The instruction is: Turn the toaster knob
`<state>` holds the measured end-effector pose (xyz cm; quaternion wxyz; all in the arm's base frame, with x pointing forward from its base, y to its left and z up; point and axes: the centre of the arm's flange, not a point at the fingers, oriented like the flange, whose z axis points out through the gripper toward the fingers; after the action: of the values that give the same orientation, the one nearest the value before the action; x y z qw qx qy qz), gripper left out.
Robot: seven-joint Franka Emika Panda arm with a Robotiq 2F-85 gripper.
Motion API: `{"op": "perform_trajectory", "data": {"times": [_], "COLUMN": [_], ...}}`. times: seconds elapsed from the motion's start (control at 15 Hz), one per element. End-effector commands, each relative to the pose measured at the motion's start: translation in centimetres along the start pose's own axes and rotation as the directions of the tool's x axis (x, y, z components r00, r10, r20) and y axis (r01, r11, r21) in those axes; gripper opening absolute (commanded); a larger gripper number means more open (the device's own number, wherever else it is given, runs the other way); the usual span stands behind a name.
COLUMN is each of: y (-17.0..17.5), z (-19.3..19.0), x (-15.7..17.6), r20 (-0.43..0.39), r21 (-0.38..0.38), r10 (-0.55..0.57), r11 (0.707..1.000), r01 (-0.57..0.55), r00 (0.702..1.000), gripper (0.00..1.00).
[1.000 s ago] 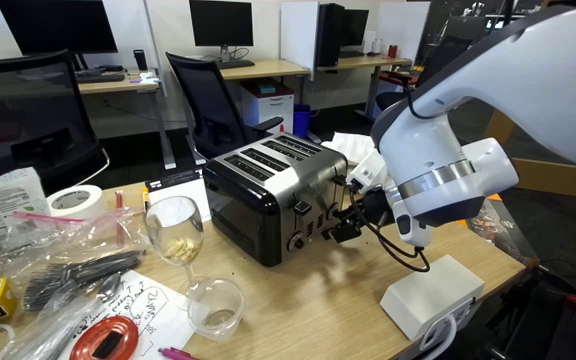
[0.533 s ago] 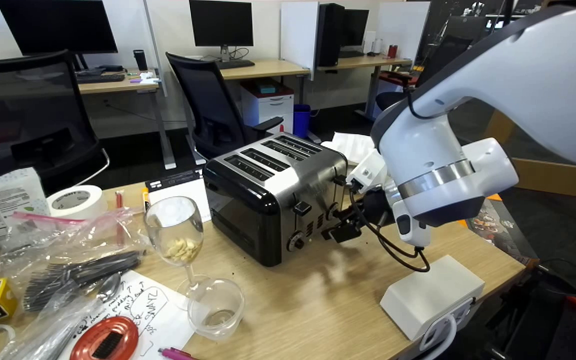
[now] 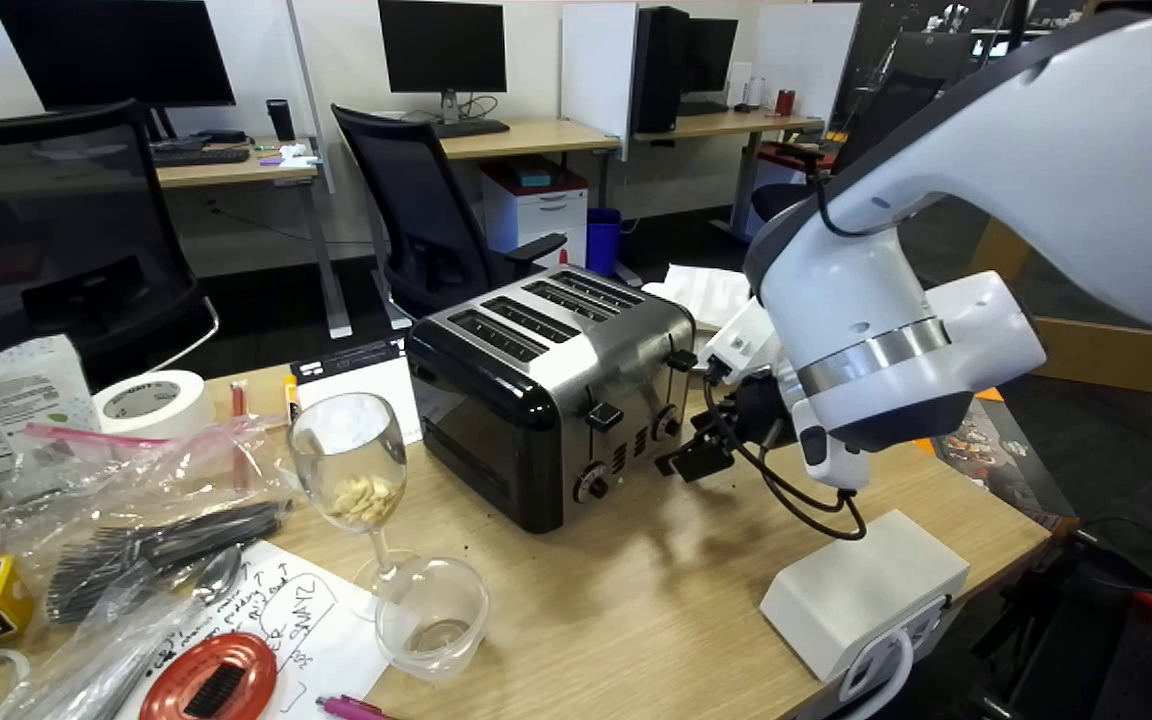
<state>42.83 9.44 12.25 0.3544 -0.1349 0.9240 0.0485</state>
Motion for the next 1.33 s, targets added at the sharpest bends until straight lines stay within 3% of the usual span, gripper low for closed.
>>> {"op": "perform_trajectory", "data": {"times": [0.0,0.6,0.93,1.27], "y": [-0.4,-1.1,-1.1,-0.8], "z": [0.0,0.3,0.7,1.0], "x": [0.4,-0.8,-0.4,-0.2], "r20": [-0.013,0.024,-0.002,-0.008], "r21": [0.042,0.091,0.112,0.114], "r10": [0.019,0.034,0.018,0.014], "r11": [0.999,0.995,0.994,0.993], "r01": [-0.019,-0.036,-0.018,-0.013], "r00": [1.0,0.999,1.0,1.0], "gripper": [1.0,1.0,0.98,0.57]}}
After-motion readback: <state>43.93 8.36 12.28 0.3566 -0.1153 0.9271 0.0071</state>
